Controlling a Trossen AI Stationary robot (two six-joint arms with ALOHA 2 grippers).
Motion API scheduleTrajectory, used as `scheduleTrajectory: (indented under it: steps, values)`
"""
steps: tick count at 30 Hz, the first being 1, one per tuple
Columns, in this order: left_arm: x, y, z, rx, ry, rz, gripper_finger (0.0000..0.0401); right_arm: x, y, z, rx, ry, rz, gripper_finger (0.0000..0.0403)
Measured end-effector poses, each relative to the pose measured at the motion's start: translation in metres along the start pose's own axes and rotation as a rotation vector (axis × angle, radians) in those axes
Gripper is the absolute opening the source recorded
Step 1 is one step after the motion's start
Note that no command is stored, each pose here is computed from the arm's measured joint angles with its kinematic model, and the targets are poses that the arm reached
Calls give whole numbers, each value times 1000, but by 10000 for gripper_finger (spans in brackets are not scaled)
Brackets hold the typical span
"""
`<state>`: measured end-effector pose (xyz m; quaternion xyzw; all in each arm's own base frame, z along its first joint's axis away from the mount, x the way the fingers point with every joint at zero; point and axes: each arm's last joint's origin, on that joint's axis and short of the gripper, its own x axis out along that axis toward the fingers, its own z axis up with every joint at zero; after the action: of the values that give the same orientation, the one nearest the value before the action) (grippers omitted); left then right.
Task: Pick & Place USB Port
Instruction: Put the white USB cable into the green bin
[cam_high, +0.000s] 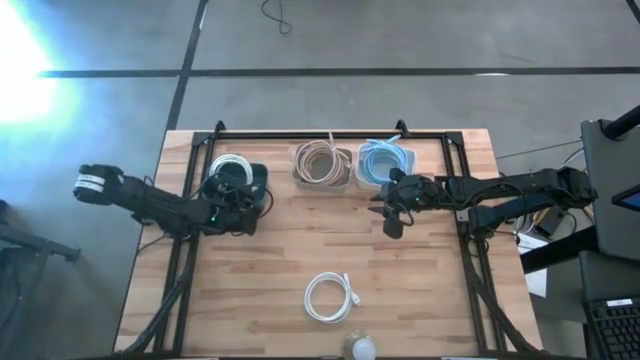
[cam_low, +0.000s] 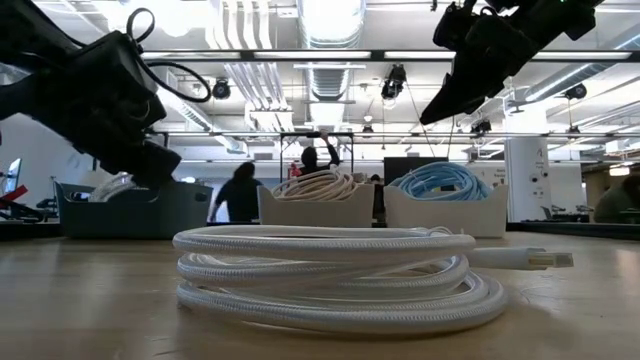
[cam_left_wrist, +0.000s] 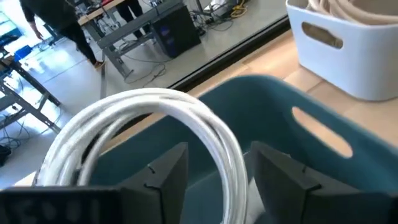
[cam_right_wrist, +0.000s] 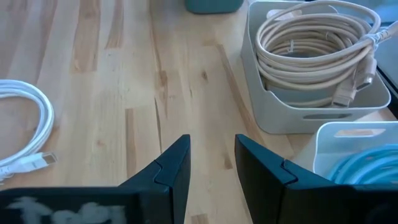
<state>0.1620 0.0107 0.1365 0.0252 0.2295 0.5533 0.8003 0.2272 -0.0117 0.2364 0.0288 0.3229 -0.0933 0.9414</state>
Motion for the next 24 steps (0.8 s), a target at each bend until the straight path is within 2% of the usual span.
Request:
scheduleTrajectory:
  steps: [6,13,16,19,24]
  values:
    - [-3,-7,22,46,-40,9,190,0,0,0,3,0,0,118]
    - [-15,-20,79,-8,-76,-70,188,0,0,0,7,0,0,118]
    - [-23,-25,106,-64,-65,-180,186,0,0,0,16,0,0,118]
    - [-30,-29,128,-110,-33,-347,186,0,0,0,17,0,0,118]
    - [-39,-37,145,-143,37,-640,186,0,0,0,34,0,0,118]
